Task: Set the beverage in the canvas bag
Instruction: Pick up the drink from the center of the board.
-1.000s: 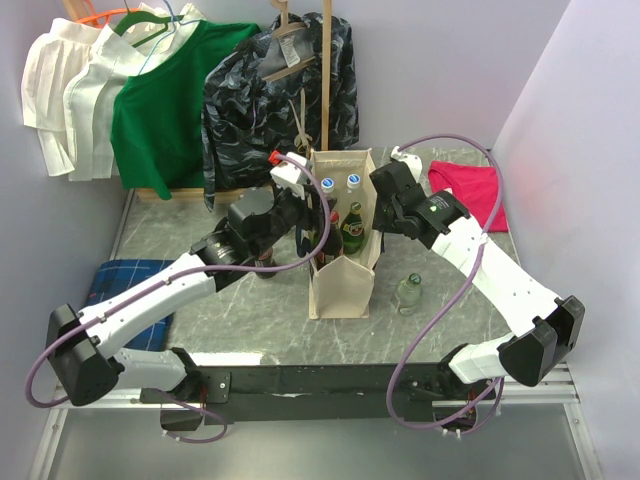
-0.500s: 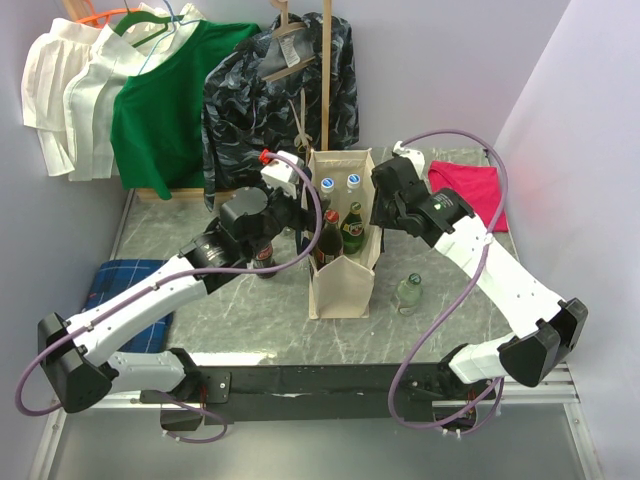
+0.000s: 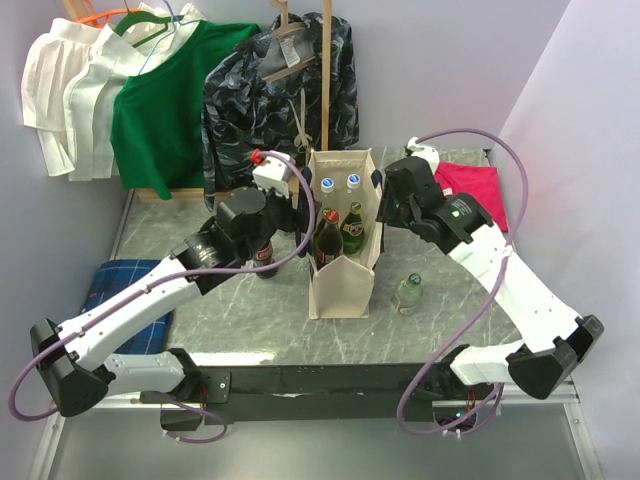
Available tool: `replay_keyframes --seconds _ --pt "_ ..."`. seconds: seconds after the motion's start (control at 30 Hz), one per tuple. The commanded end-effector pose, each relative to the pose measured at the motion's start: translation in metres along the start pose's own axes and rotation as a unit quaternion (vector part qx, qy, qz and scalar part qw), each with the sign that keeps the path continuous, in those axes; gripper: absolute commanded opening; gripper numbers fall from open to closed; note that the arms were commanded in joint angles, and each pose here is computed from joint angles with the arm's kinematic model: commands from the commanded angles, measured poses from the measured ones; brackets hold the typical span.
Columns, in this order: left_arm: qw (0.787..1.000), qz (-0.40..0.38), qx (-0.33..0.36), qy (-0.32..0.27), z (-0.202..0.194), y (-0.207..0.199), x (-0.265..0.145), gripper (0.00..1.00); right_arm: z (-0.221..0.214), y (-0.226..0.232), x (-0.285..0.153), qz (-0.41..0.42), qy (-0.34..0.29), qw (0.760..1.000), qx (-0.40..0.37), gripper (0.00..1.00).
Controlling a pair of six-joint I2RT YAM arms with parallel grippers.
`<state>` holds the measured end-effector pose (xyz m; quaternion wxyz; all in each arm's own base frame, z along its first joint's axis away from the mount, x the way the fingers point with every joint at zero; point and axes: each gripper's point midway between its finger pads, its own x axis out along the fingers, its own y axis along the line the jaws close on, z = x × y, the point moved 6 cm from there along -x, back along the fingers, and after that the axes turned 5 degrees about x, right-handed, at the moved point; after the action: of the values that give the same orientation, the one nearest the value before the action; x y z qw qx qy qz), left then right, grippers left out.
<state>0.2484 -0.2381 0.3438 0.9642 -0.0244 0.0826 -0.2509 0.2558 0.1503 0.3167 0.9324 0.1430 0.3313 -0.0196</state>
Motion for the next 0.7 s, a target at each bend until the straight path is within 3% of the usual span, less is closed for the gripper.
replay_keyframes --seconds 0.0,0.23,0.67 --pt "0.999 0.028 -0.023 -0.013 0.022 0.006 -0.012 0.93 0.014 -0.009 -0.023 -0.002 -0.042 0.999 0.027 0.47" --pt "0.997 0.035 -0.038 0.055 0.009 0.002 -0.012 0.9 0.008 -0.025 -0.032 -0.026 -0.048 0.998 0.032 0.48" --pt "0.993 0.027 -0.07 0.088 -0.009 -0.002 -0.012 0.88 -0.025 -0.065 -0.043 -0.077 -0.028 0.996 0.035 0.51"
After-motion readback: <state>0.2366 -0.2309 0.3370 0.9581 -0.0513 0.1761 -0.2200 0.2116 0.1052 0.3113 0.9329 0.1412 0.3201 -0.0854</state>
